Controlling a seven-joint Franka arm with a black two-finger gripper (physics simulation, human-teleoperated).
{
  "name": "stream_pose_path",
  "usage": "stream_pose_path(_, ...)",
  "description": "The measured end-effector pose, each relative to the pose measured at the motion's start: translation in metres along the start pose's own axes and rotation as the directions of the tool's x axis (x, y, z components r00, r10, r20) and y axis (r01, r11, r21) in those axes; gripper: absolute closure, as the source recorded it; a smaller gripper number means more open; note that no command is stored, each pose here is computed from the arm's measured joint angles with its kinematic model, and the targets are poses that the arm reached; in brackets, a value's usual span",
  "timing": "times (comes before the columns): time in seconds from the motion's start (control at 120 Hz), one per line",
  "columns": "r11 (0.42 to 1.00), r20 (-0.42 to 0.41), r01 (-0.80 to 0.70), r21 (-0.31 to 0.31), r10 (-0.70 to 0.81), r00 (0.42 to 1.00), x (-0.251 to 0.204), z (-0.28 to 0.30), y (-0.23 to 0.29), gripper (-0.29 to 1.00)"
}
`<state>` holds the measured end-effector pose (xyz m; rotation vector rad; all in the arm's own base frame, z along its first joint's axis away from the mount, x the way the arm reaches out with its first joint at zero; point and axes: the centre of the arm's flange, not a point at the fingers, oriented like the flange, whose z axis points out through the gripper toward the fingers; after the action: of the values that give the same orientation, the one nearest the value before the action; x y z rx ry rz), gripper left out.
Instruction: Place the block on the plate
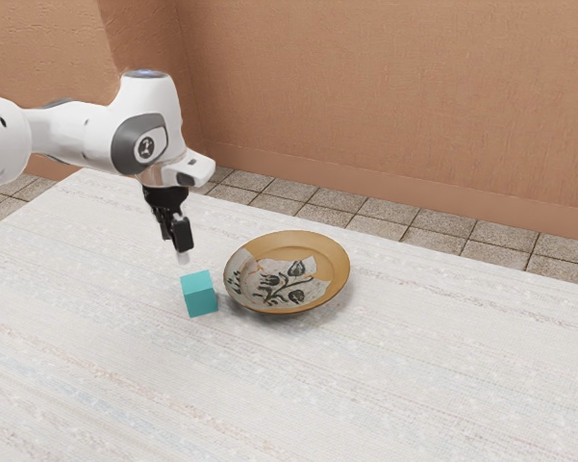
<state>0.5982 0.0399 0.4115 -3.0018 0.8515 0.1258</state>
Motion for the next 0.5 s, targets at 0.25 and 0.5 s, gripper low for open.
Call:
stream_pose_path(0.25, 0.991, 0.026, -0.133, -0.014, 0.134, 0.991, 0.015, 0.063, -0.020, 0.00)
stream_pose_path(0.5, 0.977, 0.001, -0.210, -0.015, 0.211, 0.978, 0.023, 0.095, -0.029, 0.00)
